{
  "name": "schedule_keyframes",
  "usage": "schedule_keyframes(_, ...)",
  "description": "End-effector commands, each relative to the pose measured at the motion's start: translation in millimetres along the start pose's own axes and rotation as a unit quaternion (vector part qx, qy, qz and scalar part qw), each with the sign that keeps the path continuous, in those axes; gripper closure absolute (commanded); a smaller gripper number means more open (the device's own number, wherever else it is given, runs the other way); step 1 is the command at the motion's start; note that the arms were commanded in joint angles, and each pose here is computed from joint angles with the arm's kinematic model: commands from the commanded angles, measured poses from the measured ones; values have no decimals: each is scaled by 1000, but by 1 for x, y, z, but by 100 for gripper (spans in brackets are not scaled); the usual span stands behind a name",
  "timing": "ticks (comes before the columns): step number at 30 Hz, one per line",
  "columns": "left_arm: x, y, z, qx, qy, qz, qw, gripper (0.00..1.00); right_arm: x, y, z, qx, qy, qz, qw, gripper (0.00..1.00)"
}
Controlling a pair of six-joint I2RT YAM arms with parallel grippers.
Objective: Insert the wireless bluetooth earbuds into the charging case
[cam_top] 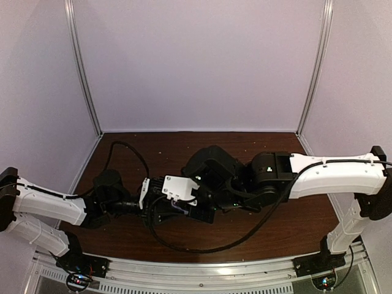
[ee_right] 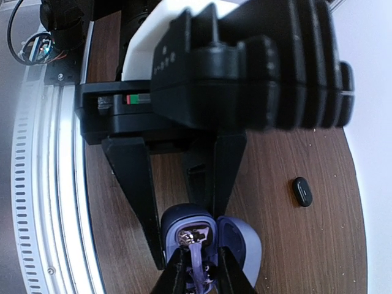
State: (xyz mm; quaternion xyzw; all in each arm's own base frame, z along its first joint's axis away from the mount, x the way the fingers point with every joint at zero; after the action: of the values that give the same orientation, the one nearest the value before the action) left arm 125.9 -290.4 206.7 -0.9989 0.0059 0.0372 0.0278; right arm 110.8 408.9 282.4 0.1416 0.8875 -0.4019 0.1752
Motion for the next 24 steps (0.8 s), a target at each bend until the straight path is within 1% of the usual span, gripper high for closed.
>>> schedule_keyframes(1,-4,0,-18,-40,25,11,999,100,-4,-6,-8,-14,4,14,1000,78)
schedule_keyframes(5,-6,-2,-19,-46,25,11,999,100,-5,-10,-9,-22,9,16,1000,71)
schedule_keyframes(13,-8,-5,-20,-55,27,10,998,100,-13,-34,-13,-67,30,26,997,64)
schedule_keyframes(19,-9,-7,-23,-61,31,11,998,100,-19,-49,-8,-100,52,25,993,64)
schedule_keyframes(22,-10,-7,-24,-63,34,15,997,100,-19,-54,-2,-118,56,12,991,66)
schedule_keyframes(24,-11,-6,-24,-62,35,20,997,100,-19,-55,2,-125,57,-3,990,69)
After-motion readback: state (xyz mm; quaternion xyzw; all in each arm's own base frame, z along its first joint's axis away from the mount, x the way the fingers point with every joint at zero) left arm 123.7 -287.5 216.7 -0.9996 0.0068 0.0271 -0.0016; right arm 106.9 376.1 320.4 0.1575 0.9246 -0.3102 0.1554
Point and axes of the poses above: each gripper's point midway between its finger pads, its own y axis out along the fingers, its own x axis along the line the jaws close on, z = x × y, the point moved 6 cm from there along -y, back along the fingers, and after that the axes turned 7 degrees about -y, right-handed, at the moved point
